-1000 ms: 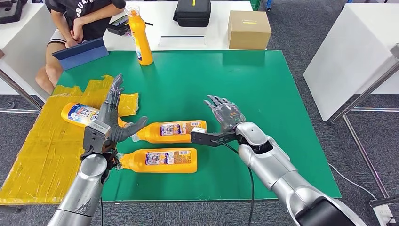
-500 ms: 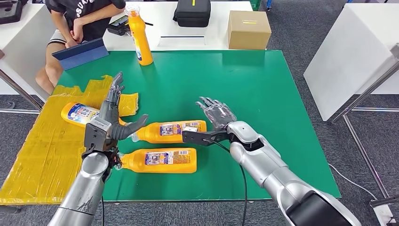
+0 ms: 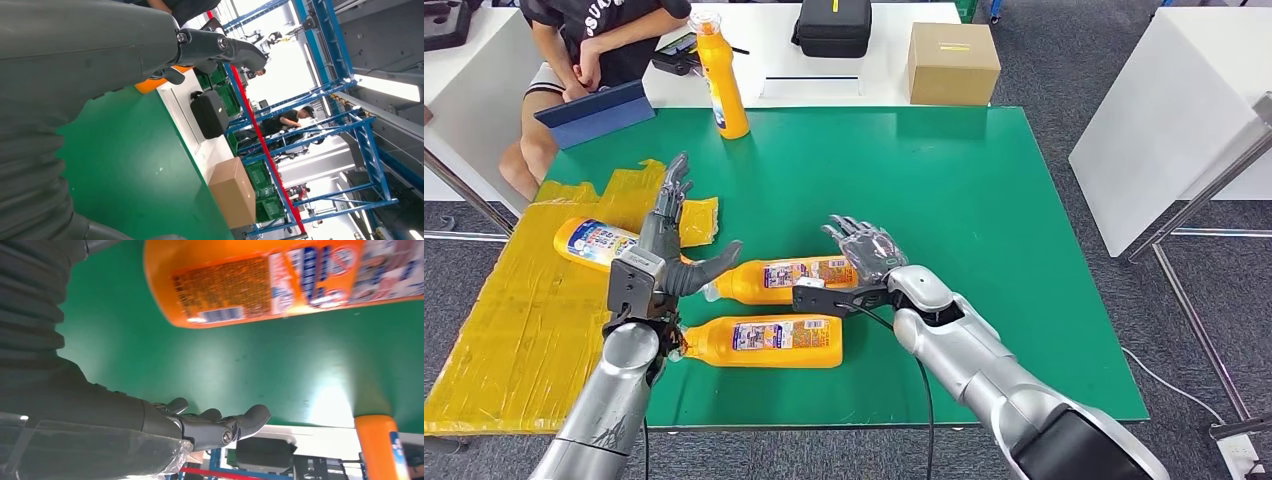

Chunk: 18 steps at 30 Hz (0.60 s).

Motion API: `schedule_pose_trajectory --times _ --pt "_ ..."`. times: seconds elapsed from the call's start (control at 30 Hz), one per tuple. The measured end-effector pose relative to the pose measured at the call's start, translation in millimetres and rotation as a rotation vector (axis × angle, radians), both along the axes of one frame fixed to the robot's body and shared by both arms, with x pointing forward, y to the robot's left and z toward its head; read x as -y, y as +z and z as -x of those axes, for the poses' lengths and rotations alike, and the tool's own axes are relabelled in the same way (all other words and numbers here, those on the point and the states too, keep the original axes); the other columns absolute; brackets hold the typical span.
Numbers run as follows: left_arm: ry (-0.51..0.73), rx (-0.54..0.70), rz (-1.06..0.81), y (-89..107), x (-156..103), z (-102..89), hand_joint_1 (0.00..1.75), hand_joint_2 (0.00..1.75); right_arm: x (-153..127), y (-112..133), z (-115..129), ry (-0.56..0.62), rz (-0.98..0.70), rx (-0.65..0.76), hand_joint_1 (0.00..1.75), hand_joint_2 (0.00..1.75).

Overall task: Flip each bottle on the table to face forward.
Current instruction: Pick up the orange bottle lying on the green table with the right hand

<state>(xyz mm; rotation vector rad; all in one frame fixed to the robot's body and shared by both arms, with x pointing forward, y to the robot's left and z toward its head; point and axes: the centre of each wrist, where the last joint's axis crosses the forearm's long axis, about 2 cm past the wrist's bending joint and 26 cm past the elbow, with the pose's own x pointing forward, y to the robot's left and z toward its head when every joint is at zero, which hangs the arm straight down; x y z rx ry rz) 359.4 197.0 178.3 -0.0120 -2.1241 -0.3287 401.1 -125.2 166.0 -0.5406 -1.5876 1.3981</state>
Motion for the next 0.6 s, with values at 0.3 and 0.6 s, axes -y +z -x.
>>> schedule_pose_trajectory --times 0.3,0.6 --pt "0.016 -0.003 0.011 0.8 -1 -5.0 0.00 1.75 -19 -2 1 0.016 0.010 -0.035 0.00 1.75" --pt "0.006 -0.001 0.035 0.1 -1 -6.7 0.00 1.75 -24 -12 2 -0.040 0.071 -0.079 0.00 1.75"
